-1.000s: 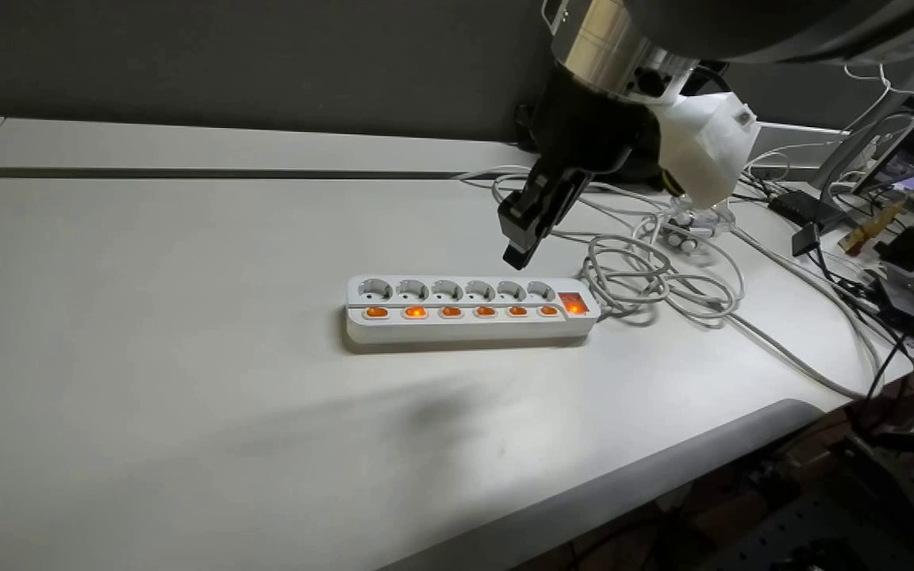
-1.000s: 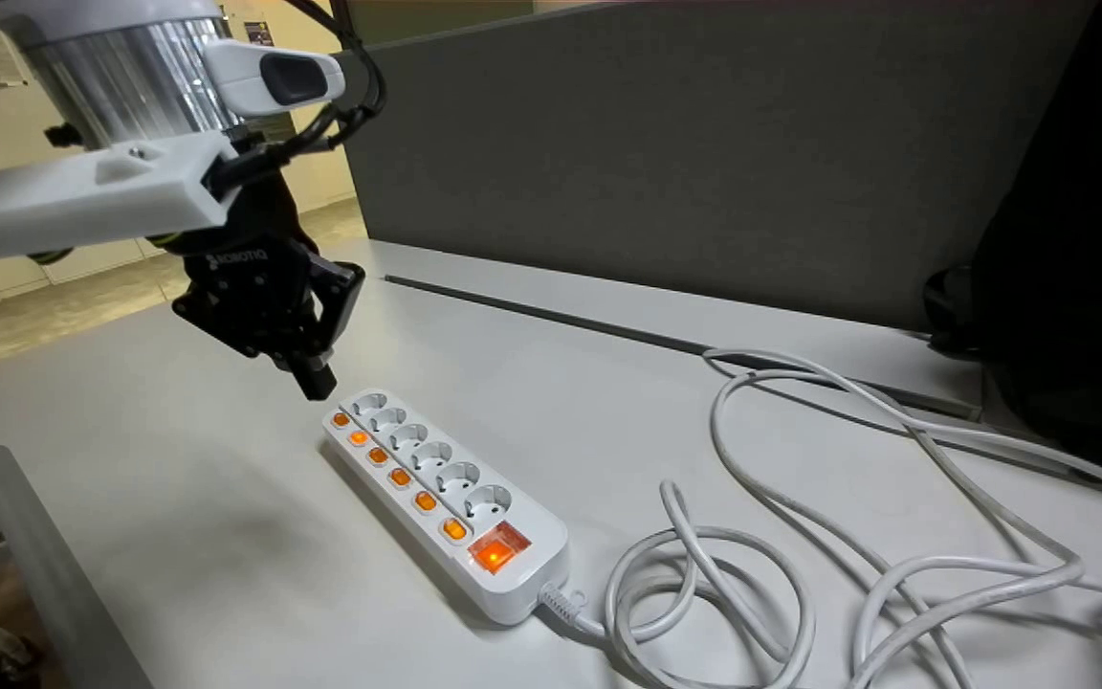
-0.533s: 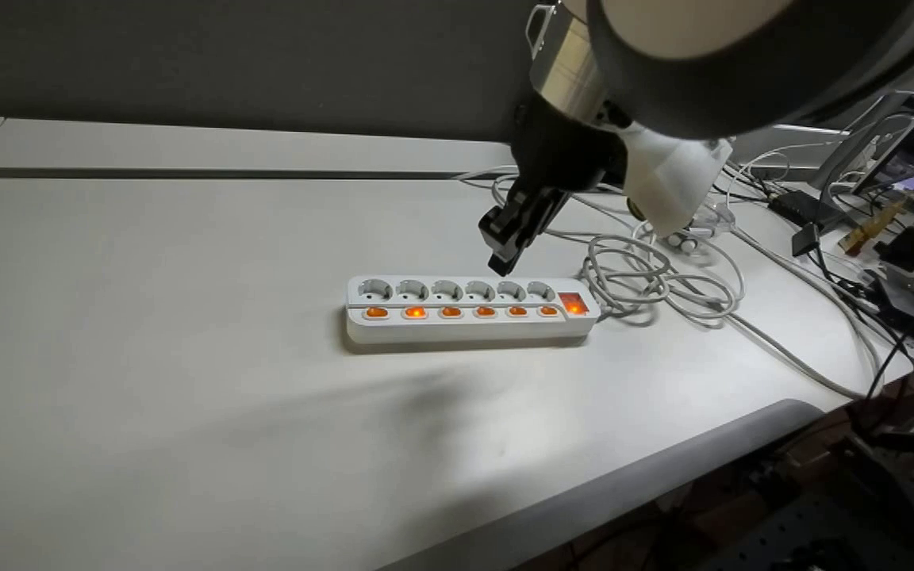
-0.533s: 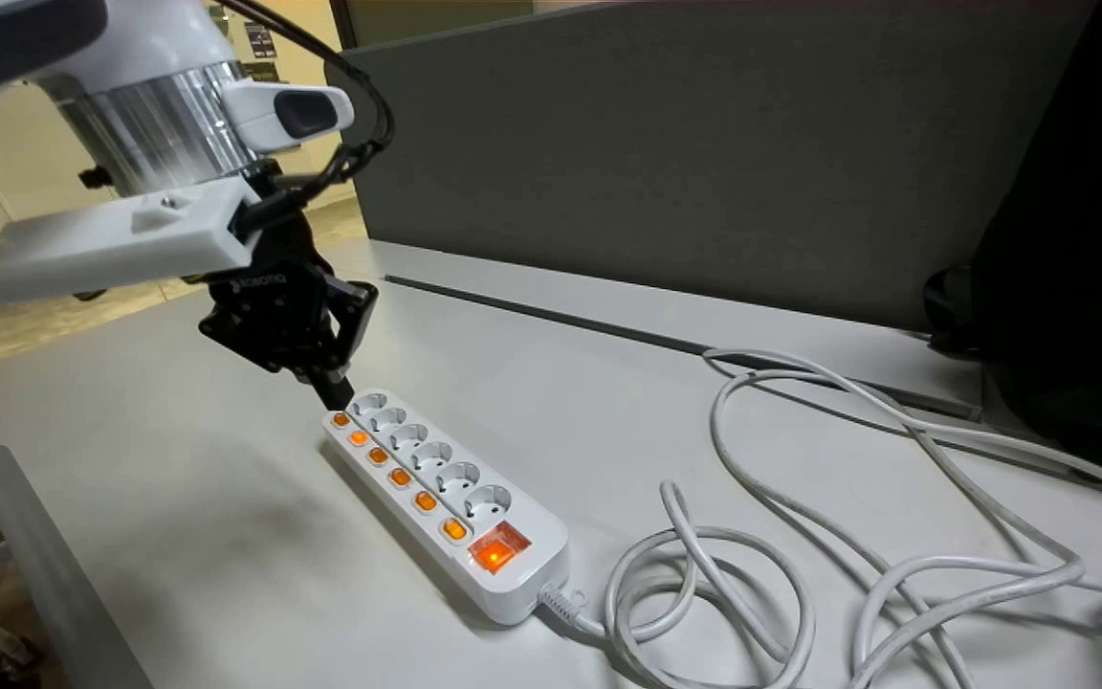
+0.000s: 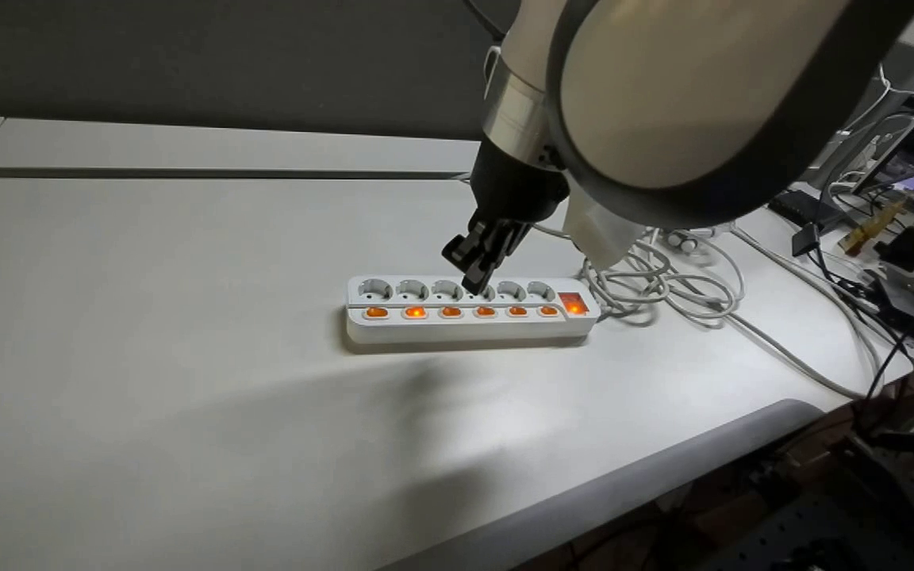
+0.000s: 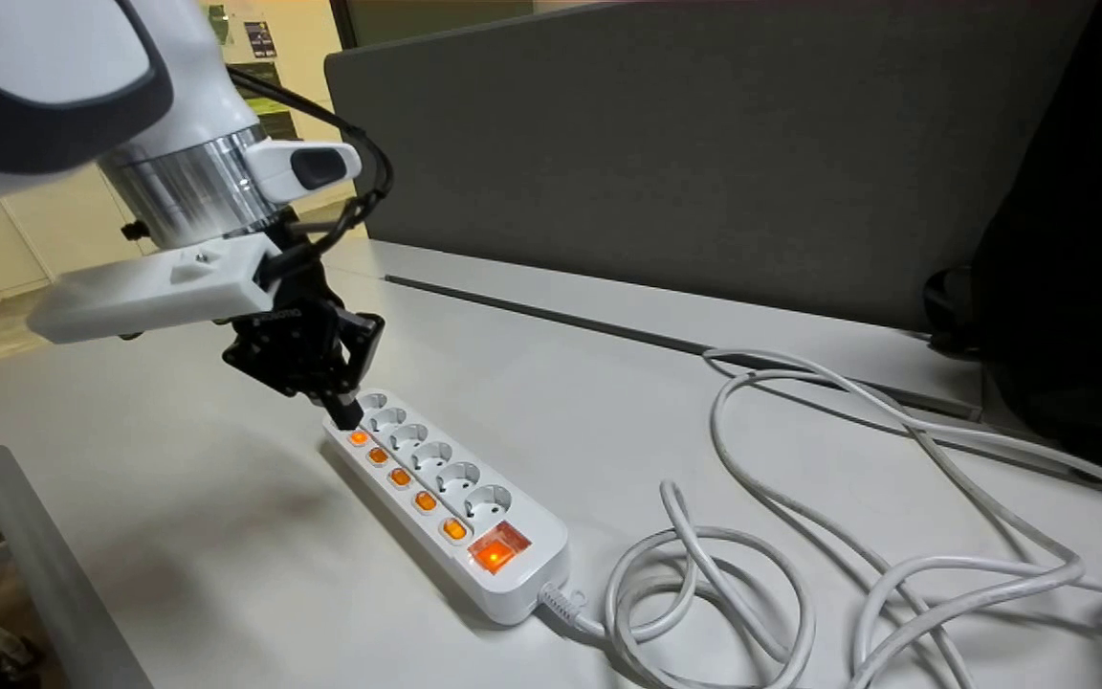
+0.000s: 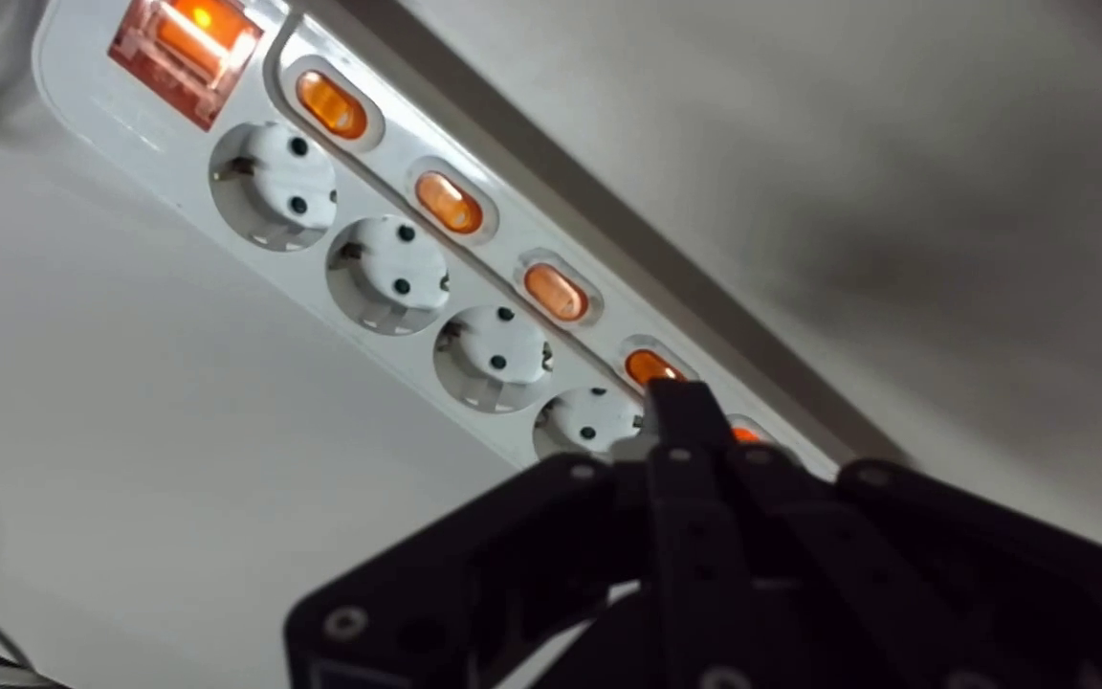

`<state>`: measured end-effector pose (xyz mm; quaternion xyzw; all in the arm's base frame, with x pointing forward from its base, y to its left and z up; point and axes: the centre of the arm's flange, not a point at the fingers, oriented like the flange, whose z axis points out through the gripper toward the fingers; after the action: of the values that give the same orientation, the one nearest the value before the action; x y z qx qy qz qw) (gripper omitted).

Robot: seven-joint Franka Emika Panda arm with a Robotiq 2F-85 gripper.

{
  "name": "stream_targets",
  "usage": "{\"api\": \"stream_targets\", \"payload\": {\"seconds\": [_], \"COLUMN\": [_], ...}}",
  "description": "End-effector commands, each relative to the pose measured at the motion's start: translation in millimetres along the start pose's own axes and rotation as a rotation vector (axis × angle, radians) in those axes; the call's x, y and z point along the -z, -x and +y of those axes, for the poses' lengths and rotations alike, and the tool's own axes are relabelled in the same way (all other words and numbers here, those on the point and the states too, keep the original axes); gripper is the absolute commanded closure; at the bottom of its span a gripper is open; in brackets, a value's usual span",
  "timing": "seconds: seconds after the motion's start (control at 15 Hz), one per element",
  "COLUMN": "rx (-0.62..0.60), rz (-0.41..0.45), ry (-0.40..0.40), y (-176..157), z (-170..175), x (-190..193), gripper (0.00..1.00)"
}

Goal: Turn off the second left switch on the adapter

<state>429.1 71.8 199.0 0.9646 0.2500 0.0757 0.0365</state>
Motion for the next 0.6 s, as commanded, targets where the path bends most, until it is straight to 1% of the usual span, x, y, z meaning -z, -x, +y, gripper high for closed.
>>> {"api": "stream_targets", "payload": {"seconds": [0.0, 0.53], "rx": [-0.035, -0.063], "rz": [0.010, -0.009], "ry": [0.010, -0.013], "y": [-18, -35], "z": [-10, -22], "x": [-13, -33], "gripper": [1.00, 1.00]}}
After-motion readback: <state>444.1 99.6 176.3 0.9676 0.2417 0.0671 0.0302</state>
